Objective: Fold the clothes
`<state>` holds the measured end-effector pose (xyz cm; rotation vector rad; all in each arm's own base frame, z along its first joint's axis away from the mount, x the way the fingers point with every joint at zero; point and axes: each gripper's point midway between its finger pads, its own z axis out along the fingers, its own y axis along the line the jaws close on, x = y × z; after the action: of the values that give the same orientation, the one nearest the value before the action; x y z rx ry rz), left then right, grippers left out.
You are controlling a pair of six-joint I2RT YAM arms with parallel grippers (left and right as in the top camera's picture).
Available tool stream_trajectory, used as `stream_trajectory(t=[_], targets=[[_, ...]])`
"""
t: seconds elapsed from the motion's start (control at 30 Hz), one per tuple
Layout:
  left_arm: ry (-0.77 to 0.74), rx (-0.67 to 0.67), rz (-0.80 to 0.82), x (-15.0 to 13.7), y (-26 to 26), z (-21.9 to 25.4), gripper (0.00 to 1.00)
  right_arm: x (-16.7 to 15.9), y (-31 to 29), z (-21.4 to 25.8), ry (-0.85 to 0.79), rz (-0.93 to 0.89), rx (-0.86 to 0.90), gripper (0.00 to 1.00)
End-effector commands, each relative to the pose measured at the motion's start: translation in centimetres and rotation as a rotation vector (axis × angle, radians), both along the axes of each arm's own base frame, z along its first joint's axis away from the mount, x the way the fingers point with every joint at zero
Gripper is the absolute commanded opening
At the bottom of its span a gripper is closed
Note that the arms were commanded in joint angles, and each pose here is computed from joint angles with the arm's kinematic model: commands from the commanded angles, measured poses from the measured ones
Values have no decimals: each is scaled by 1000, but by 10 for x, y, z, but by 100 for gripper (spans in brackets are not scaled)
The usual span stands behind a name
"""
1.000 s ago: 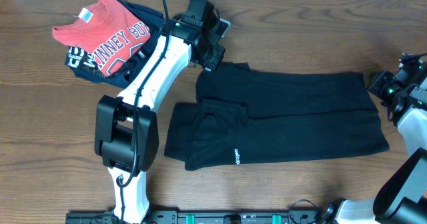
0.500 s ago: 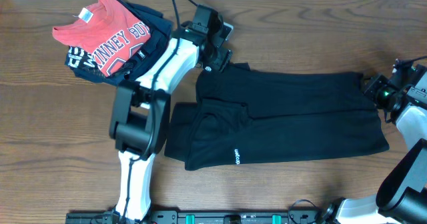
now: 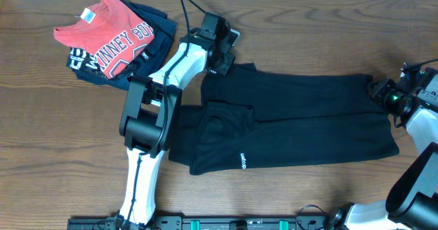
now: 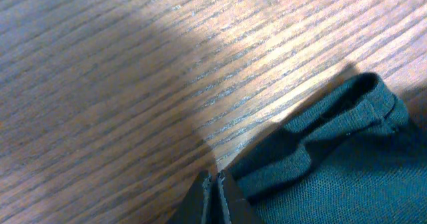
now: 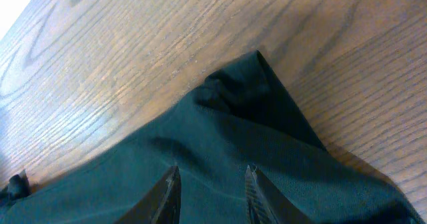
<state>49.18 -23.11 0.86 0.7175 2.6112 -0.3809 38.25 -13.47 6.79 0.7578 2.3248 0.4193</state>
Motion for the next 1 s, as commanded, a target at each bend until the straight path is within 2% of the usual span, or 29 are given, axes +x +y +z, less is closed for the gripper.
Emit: stream_trajectory(t=[0.0, 0.23, 0.4, 0.43, 0.5, 0.57, 0.6, 0.97], targets=[[-42, -10, 9, 12, 0, 15, 6, 3, -1, 2, -11, 0, 10, 30], [-192, -36, 18, 28, -1, 84, 6, 7, -9, 5, -28, -19, -28, 31], [-120, -7, 19, 12, 5, 75, 7, 7, -9, 5, -28, -19, -27, 31], [-90, 6, 18, 7, 8, 67, 15, 7, -9, 5, -28, -19, -27, 31], [-49, 33, 26, 1, 14, 53, 45, 6, -8, 5, -24, -18, -25, 30], [-24, 83, 60, 0, 25, 40, 59, 6, -8, 4, -21, -18, -23, 29], [-13, 102, 84, 0, 31, 35, 62, 5, -8, 4, -20, -18, -22, 29], [74, 124, 191, -2, 64, 16, 64, 4, -5, 3, -14, -11, -7, 28]])
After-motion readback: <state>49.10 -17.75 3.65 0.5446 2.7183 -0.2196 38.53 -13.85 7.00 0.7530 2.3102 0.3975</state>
